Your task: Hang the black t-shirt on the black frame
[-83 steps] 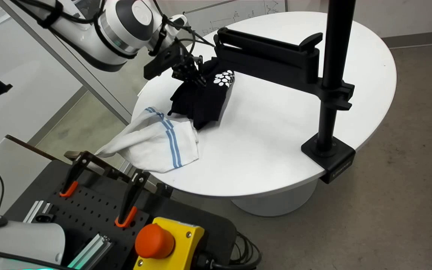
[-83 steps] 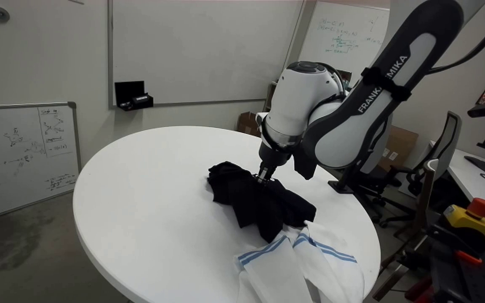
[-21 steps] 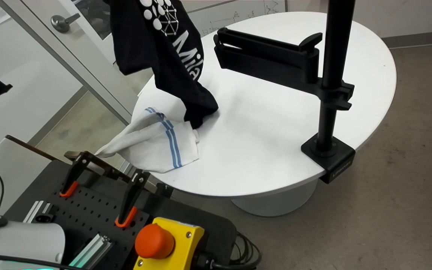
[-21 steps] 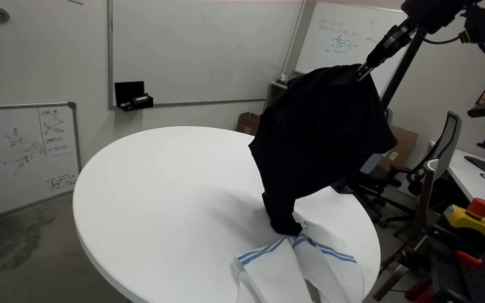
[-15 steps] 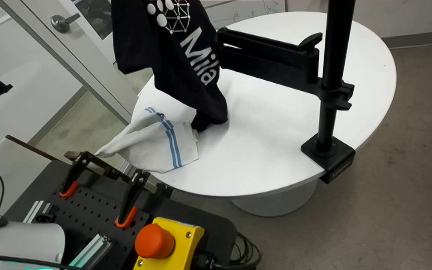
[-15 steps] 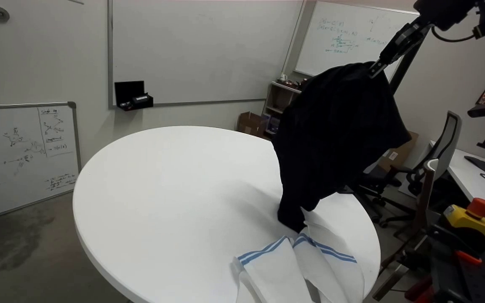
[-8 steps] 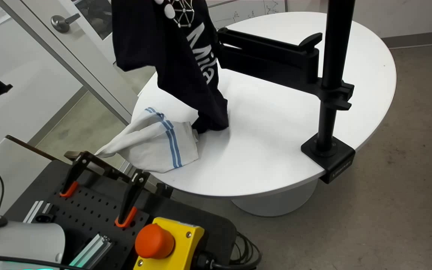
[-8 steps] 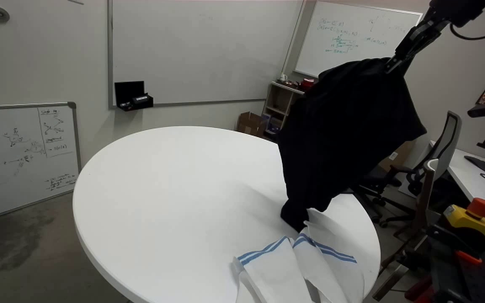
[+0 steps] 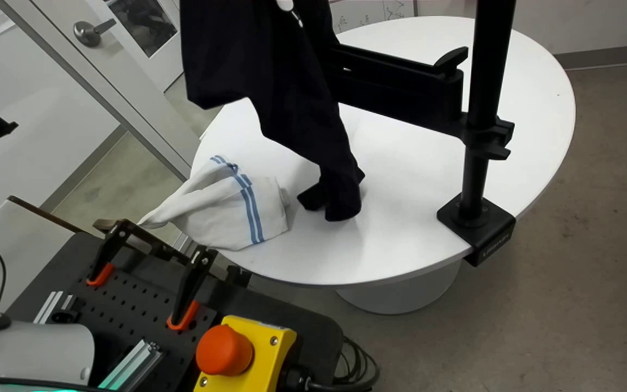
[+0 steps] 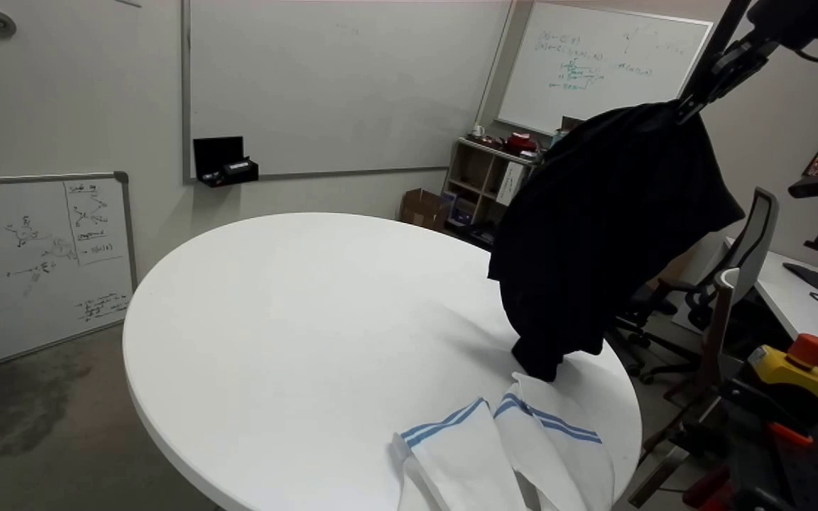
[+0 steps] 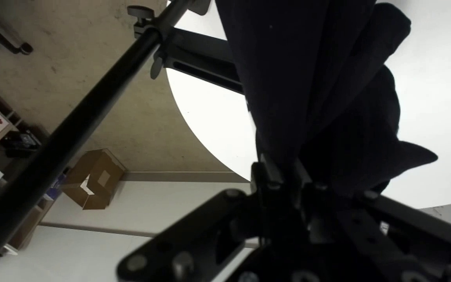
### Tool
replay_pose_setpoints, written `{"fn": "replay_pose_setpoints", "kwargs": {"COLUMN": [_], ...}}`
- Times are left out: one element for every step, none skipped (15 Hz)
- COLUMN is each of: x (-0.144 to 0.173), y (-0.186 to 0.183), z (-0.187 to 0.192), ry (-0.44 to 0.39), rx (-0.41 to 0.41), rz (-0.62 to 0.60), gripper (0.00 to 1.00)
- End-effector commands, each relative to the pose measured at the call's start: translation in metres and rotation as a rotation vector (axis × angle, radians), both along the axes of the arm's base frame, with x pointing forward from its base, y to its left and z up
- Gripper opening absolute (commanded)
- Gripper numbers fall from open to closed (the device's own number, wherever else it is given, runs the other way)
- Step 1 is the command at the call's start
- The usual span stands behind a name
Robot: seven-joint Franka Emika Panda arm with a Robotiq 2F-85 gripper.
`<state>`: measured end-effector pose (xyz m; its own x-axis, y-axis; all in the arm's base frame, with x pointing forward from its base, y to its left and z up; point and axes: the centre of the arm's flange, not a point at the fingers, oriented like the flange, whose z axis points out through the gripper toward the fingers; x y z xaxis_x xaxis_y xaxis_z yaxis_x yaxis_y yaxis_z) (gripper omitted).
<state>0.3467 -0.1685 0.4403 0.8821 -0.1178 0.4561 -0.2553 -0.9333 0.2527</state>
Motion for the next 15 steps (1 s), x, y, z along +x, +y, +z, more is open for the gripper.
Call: {"fn": "replay_pose_setpoints", "kwargs": {"x": [0.002,0.004,0.006,0.012,0.015,0.024,0.029,0.039,0.046,0.058,0.066,0.079,0.089,0.103,0.116], "y": [-0.011,-0.015,-0.018,-0.022,-0.025,-0.028,-0.031,-0.035,-0.038,-0.042,-0.045,-0.048,-0.05,-0.05,-0.05], "z": [0.008,0.011,0.012,0.014,0.016,0.018,0.019,0.02,0.02,0.02,0.021,0.021,0.021,0.021,0.02], "ry": [0.009,0.008,0.007,0.006,0.004,0.004,0.004,0.009,0.014,0.019,0.021,0.025,0.028,0.028,0.029], "rx": [-0.035,-0.044,-0.048,-0.052,-0.057,-0.062,-0.066,-0.07,-0.072,-0.073,-0.075,-0.077,-0.079,-0.084,-0.088], "rz": [-0.031,-0.044,-0.052,-0.06,-0.066,-0.075,-0.079,-0.087,-0.092,-0.102,-0.109,-0.116,-0.123,-0.131,-0.138], "gripper": [0.02,0.02,0.02,0.02,0.02,0.02,0.02,0.02,0.02,0.02,0.02,0.02,0.02,0.02,0.02]}}
